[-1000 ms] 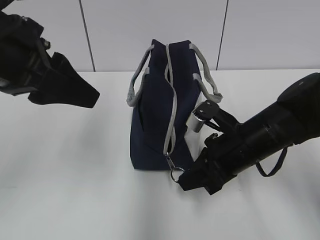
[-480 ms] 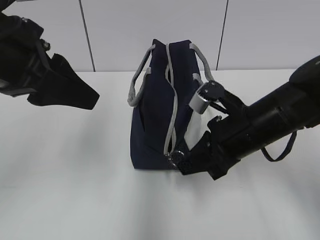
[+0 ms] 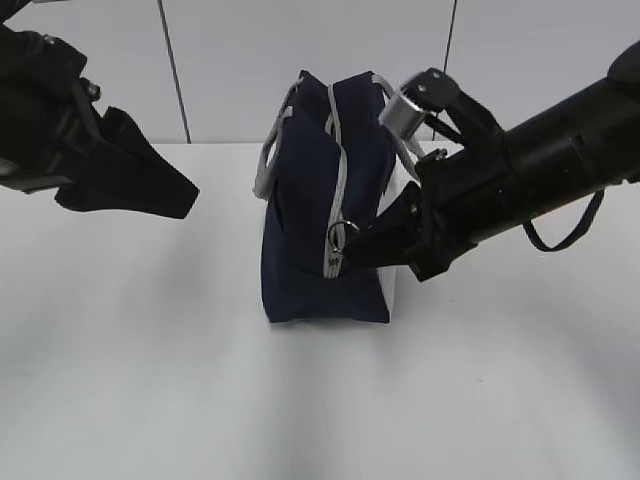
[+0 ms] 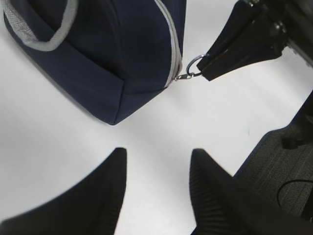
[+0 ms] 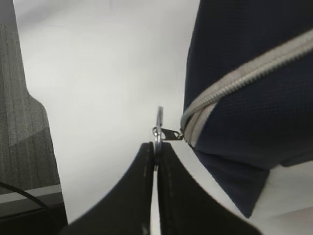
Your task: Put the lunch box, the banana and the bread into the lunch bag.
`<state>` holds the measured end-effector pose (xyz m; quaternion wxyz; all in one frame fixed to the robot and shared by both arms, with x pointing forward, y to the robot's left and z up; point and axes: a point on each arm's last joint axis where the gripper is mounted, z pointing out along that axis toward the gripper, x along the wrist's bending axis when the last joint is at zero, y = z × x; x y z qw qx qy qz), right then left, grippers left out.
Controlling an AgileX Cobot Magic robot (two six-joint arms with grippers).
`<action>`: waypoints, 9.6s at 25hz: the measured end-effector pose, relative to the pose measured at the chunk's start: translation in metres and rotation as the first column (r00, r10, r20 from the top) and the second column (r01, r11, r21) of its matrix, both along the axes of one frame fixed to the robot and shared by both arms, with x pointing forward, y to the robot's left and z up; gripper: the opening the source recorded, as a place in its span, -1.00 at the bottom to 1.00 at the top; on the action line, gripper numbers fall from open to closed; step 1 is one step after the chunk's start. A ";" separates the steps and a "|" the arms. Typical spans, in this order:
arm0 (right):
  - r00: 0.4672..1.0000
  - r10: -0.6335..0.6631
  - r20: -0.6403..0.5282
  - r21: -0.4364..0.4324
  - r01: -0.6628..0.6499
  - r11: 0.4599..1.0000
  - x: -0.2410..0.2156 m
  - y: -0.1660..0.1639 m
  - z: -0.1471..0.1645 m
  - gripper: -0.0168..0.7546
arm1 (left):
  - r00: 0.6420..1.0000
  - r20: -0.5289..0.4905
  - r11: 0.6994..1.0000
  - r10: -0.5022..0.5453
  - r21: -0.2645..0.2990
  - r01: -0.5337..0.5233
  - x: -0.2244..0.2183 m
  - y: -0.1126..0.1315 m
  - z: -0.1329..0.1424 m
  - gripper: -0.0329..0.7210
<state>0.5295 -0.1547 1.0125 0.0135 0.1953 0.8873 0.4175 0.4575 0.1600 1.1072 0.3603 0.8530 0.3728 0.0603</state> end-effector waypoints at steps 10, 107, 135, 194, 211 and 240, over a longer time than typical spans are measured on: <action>0.996 -0.012 0.093 0.006 0.011 1.000 0.013 0.002 0.035 -1.00 | 1.000 0.009 1.000 0.003 -0.003 -0.003 0.001 0.000 0.000 -0.08; 0.988 0.120 0.096 -0.086 -0.112 0.990 0.045 0.010 0.056 -1.00 | 0.983 0.134 0.990 -0.124 -0.056 0.133 0.002 -0.010 -0.068 0.09; 0.989 0.116 0.090 -0.086 -0.108 0.990 0.045 0.010 0.056 -1.00 | 0.975 0.193 0.980 -0.110 -0.144 0.139 0.053 -0.039 -0.145 0.15; 0.956 -0.059 0.286 -0.036 0.073 0.997 0.070 0.010 0.093 -1.00 | 0.975 0.202 0.971 -0.093 -0.198 0.134 0.069 -0.049 -0.135 -0.88; 0.928 -0.151 0.340 -0.027 0.170 0.985 0.088 0.009 0.083 -1.00 | 0.975 0.161 0.962 -0.156 -0.200 0.186 0.063 -0.051 -0.137 -0.88; 0.950 -0.075 0.303 -0.090 0.107 0.990 0.086 0.010 0.073 -1.00 | 0.945 -0.325 0.865 -0.023 -0.481 -0.144 0.066 -0.026 -0.127 0.56</action>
